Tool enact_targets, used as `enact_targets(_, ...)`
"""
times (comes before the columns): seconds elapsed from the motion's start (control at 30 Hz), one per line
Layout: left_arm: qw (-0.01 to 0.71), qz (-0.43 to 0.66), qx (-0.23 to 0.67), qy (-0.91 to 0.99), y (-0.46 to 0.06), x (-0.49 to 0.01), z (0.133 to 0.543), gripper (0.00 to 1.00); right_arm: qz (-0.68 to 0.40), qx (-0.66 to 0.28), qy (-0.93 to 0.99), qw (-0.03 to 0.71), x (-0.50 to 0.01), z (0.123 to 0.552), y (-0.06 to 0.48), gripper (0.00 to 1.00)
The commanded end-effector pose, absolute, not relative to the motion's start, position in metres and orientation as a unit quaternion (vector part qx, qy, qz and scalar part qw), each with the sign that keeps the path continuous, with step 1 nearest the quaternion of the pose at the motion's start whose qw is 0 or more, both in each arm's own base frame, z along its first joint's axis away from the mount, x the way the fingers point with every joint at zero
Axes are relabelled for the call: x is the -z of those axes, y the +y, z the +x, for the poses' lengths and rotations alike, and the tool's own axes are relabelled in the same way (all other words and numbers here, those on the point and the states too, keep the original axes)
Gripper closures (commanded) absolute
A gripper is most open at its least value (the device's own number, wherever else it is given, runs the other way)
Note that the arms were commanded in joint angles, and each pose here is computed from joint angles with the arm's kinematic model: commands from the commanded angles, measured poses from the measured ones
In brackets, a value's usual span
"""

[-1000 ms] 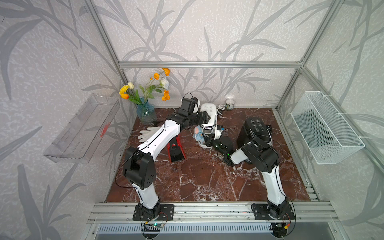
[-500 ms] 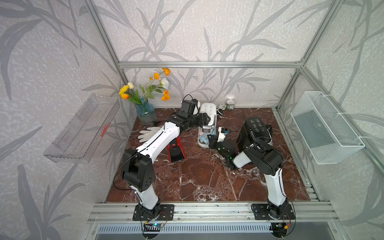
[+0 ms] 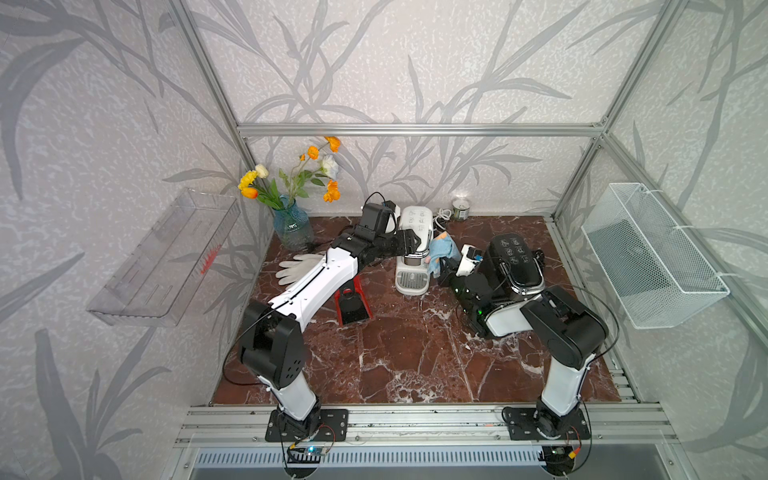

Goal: Wipe the surface of a coffee machine
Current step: Wipe the dirt from the surface of the coffee machine.

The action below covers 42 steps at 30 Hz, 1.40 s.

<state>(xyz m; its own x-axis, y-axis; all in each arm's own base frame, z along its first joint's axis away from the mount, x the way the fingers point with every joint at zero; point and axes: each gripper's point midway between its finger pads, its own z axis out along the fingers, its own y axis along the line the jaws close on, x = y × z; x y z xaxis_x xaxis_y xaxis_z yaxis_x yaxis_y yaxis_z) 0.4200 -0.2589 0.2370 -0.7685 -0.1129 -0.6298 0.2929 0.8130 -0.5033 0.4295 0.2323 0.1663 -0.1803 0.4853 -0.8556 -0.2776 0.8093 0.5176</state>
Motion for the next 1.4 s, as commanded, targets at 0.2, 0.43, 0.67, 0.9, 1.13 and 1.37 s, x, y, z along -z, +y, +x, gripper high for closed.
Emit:
enact_targets(0.2, 0.266, 0.064, 0.264, 0.925, -0.252, -0.192, 0.393, 0.29, -0.015, -0.338, 0.692, 0.638, -0.253, 0.451, 0.257, 1.00)
enact_targets(0.43, 0.264, 0.063, 0.275, 0.922, -0.256, -0.193, 0.393, 0.29, -0.043, -0.337, 0.776, 0.532, -0.213, 0.480, 0.278, 1.00)
enact_targets(0.67, 0.268, 0.066, 0.275, 0.921, -0.254, -0.196, 0.390, 0.29, -0.038, -0.329, 0.819, 0.469, -0.170, 0.508, 0.288, 1.00)
enact_targets(0.9, 0.264, 0.067, 0.278, 0.921, -0.255, -0.193, 0.389, 0.29, -0.034, -0.313, 0.848, 0.426, -0.131, 0.508, 0.291, 1.00)
enact_targets(1.13, 0.266, 0.065, 0.284, 0.919, -0.258, -0.194, 0.392, 0.29, -0.052, -0.313, 0.859, 0.403, -0.111, 0.479, 0.299, 1.00)
enact_targets(1.37, 0.268, 0.064, 0.288, 0.917, -0.260, -0.195, 0.392, 0.29, -0.094, -0.314, 0.867, 0.375, -0.095, 0.435, 0.322, 1.00)
